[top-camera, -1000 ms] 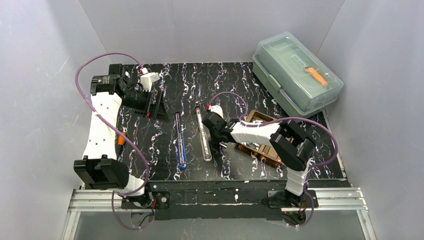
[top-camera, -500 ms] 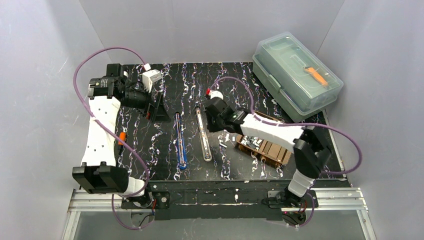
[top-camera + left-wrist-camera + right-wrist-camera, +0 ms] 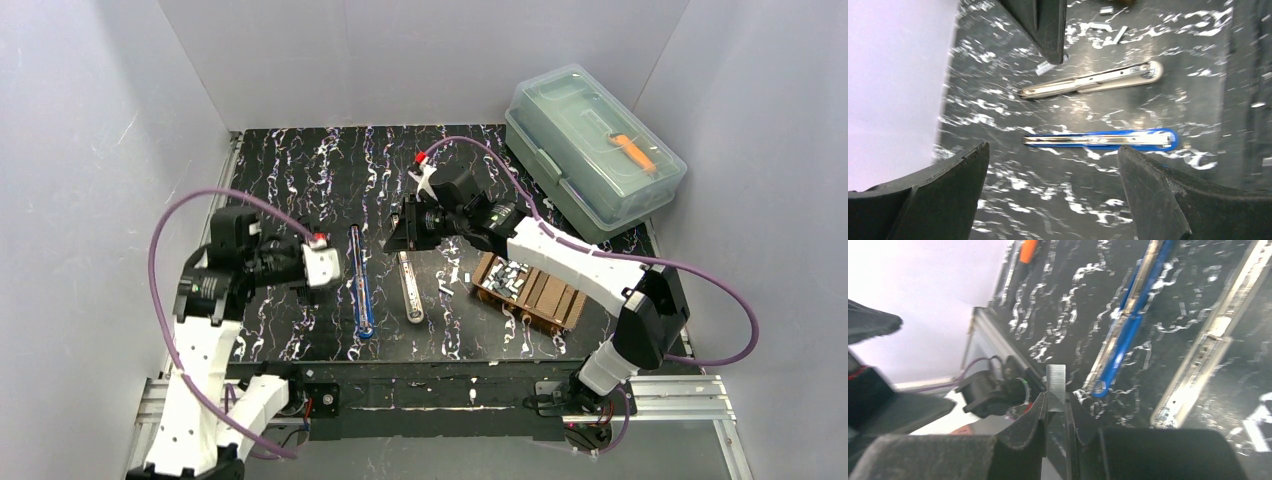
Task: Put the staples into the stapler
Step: Pick up the staple from the center of the board.
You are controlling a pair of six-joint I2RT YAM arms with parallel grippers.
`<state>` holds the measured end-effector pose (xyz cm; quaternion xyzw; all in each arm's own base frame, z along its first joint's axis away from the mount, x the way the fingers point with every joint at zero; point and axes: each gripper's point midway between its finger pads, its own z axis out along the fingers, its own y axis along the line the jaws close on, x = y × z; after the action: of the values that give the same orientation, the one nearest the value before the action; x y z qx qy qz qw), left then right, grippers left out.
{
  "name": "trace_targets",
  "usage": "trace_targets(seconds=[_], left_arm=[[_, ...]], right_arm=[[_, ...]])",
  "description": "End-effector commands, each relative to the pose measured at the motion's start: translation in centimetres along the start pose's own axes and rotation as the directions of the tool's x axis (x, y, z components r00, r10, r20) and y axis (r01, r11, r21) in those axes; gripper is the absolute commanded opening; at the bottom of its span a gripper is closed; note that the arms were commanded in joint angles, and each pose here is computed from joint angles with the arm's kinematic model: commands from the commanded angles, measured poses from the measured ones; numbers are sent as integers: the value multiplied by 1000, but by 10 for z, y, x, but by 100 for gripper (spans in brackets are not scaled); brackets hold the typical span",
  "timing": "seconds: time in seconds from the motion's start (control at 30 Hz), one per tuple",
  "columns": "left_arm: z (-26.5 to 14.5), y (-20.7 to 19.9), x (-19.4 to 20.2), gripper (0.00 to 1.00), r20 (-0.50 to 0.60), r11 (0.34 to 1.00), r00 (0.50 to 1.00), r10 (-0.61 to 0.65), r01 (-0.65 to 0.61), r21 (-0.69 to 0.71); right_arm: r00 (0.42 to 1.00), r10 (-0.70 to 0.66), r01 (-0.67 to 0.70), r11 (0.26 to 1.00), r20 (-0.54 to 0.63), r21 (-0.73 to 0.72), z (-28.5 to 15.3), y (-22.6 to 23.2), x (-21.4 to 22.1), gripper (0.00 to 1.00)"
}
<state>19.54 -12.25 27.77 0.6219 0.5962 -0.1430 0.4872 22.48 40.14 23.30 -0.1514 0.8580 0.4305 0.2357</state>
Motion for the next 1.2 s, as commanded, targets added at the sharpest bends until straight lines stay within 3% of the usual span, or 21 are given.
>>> trace_targets(seconds=[0.0, 0.2, 0.43, 0.6, 0.8, 0.9, 1.17], left_arm=[[3, 32, -14, 99, 16, 894, 902, 432, -426, -142], [7, 34, -20, 99, 8, 736, 755, 656, -638, -226], [9, 20, -34, 99, 50, 585, 597, 801, -761, -280], [8, 18, -48, 88, 55, 465, 480, 876, -807, -365], [8, 16, -51, 84, 39, 399, 419, 907, -826, -399], [10, 18, -50, 81, 34, 390, 412, 911, -830, -399], [7, 25, -56, 56, 18, 366, 397, 918, -825, -431]], right_arm=[[999, 44, -49, 970, -26, -240, -12, 52, -12, 17], [994, 88, -104, 931, -63, -350, -15, 73, -12, 18], [984, 153, -179, 861, -93, -477, -16, 92, -14, 18], [966, 219, -258, 778, -137, -572, -21, 107, -17, 18], [955, 254, -294, 716, -156, -633, -28, 118, -21, 18], [948, 272, -314, 693, -168, -650, -29, 119, -21, 18], [932, 300, -357, 674, -202, -647, -24, 114, -17, 18]])
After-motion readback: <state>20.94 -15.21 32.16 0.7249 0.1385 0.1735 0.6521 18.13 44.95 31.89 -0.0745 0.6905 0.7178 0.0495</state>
